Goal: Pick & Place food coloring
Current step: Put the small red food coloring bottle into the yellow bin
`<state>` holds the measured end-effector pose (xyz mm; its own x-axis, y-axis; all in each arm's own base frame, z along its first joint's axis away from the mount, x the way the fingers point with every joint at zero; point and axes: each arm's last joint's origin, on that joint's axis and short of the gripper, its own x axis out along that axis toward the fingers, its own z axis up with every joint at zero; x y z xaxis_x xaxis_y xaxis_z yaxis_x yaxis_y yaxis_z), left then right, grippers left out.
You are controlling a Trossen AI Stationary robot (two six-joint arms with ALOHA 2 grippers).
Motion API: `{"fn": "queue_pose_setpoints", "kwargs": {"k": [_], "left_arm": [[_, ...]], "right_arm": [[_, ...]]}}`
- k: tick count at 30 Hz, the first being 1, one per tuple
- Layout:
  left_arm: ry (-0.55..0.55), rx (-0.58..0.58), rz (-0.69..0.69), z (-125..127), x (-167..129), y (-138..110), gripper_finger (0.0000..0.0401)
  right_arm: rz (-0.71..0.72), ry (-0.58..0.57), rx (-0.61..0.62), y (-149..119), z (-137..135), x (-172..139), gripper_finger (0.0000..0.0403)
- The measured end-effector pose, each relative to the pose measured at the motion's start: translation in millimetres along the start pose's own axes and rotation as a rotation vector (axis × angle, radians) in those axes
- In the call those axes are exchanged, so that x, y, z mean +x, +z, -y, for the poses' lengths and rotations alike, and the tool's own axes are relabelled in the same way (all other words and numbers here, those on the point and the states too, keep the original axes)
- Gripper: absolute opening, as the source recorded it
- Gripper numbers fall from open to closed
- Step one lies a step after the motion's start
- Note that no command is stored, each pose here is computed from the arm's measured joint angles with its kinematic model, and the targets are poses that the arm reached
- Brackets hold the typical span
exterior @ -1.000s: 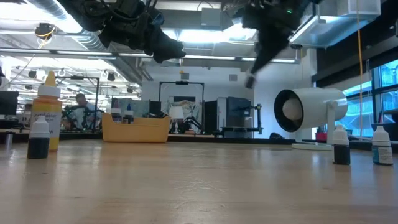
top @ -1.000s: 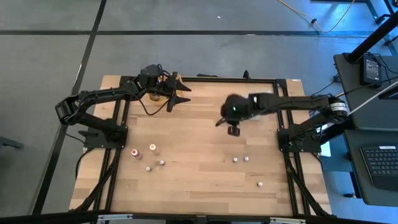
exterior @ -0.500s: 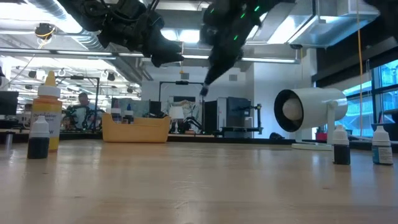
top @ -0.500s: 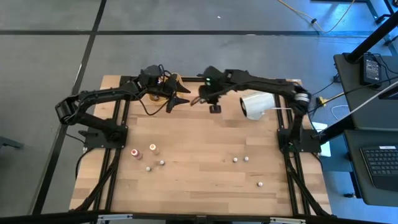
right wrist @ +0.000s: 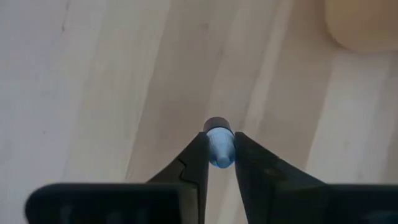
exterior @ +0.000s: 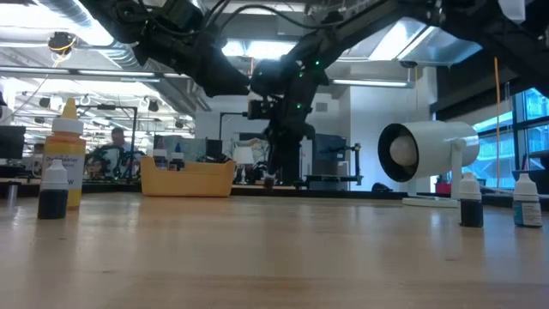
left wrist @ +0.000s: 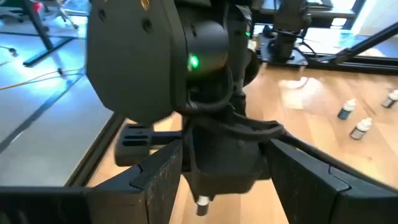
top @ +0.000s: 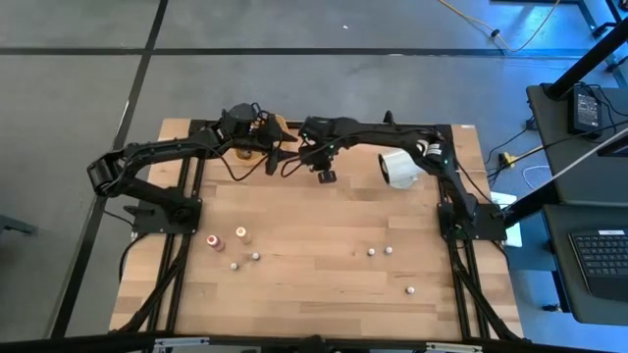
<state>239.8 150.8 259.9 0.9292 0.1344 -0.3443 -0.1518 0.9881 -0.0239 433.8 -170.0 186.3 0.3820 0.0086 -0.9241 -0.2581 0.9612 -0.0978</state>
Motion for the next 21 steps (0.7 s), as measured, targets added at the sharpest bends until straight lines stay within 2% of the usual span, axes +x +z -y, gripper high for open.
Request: {"fn": "queue_pose_setpoints", "kwargs": {"k": [5,16,21], "left_arm": [[0.01,0.0,-0.001,-0.3,0.0,0.0,0.023],[0.013,0.0,-0.002,-0.3,-0.1,-0.1,0.0228],[0.014,0.0,-0.002,-0.4,-0.1,-0.1,0.023]], "right_arm": [[-0.001,0.001,0.0,-0.8,0.1,5.0,0.0089],[0.016,-0.012,-0.004,0.5,1.2,5.5,0.0089],[-0.019,0.014,0.005,-2.8,-1.3,5.6,0.0089]]}}
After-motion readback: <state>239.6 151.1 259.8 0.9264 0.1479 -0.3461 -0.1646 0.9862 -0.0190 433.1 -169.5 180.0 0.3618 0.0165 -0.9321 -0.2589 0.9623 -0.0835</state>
